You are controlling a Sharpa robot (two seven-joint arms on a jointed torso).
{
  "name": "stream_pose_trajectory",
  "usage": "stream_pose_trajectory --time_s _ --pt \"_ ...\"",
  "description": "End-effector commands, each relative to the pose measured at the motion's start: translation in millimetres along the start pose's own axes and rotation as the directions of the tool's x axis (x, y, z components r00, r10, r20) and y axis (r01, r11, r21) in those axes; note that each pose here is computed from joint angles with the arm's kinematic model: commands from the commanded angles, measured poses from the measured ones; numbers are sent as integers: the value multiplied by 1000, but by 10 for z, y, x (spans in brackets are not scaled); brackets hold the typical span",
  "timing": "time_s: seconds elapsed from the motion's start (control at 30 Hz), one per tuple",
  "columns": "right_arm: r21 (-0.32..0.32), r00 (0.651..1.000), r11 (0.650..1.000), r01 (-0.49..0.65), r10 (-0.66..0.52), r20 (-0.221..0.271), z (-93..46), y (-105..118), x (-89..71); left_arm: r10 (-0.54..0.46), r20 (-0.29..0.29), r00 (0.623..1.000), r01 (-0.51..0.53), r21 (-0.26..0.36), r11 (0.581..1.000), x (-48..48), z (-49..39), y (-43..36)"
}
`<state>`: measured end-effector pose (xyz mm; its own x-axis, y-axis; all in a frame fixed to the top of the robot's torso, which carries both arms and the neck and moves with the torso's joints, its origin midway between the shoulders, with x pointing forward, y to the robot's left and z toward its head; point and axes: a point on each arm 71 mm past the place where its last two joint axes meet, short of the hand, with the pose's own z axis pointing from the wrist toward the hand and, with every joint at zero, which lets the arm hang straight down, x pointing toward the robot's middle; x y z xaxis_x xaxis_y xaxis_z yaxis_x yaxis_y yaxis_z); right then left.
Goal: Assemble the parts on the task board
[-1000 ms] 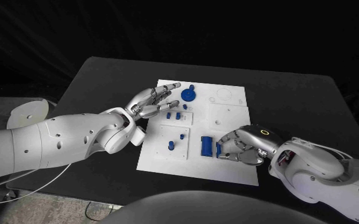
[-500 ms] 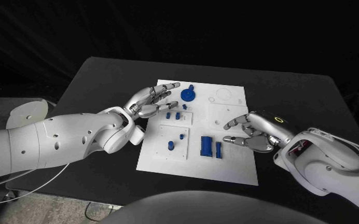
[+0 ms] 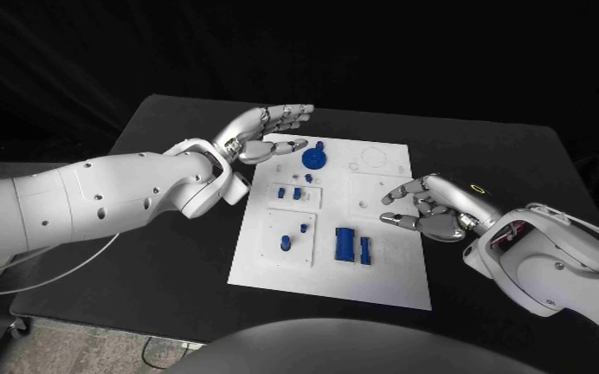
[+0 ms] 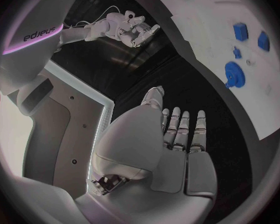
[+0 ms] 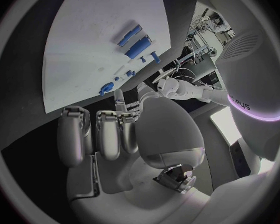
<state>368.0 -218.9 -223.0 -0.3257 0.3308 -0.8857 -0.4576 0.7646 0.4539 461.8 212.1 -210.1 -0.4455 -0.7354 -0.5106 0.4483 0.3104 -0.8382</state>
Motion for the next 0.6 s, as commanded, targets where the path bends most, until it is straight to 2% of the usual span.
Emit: stream_pose_trajectory --time_s 0.03,0.13,0.23,0.33,0.43,0.47,0.5,0.53,0.6 --pt "12 1000 1000 -17 17 -12 7 -24 3 336 -92 937 -331 61 942 -51 158 -100" --pt "15 1000 1000 -15 16 -18 18 -35 8 534 -135 835 -519 134 844 -69 288 -176" --pt "15 1000 1000 -14 15 -22 27 -40 13 706 -159 691 -671 225 707 -19 373 -220" --pt "16 1000 1000 -13 14 -25 34 -44 17 848 -165 504 -782 329 529 69 442 -227" --pt "17 1000 1000 -12 13 -27 38 -49 20 927 -166 336 -836 401 375 147 496 -196" --pt "17 1000 1000 -12 13 -28 39 -51 21 941 -166 294 -846 414 337 162 510 -181" --pt "17 1000 1000 -12 13 -29 39 -52 22 948 -166 273 -851 418 319 169 517 -170" --pt "18 999 1000 -12 13 -31 40 -54 24 958 -167 235 -860 423 285 177 532 -145" --pt "18 999 1000 -12 13 -33 41 -56 28 964 -171 205 -870 419 260 177 546 -115"
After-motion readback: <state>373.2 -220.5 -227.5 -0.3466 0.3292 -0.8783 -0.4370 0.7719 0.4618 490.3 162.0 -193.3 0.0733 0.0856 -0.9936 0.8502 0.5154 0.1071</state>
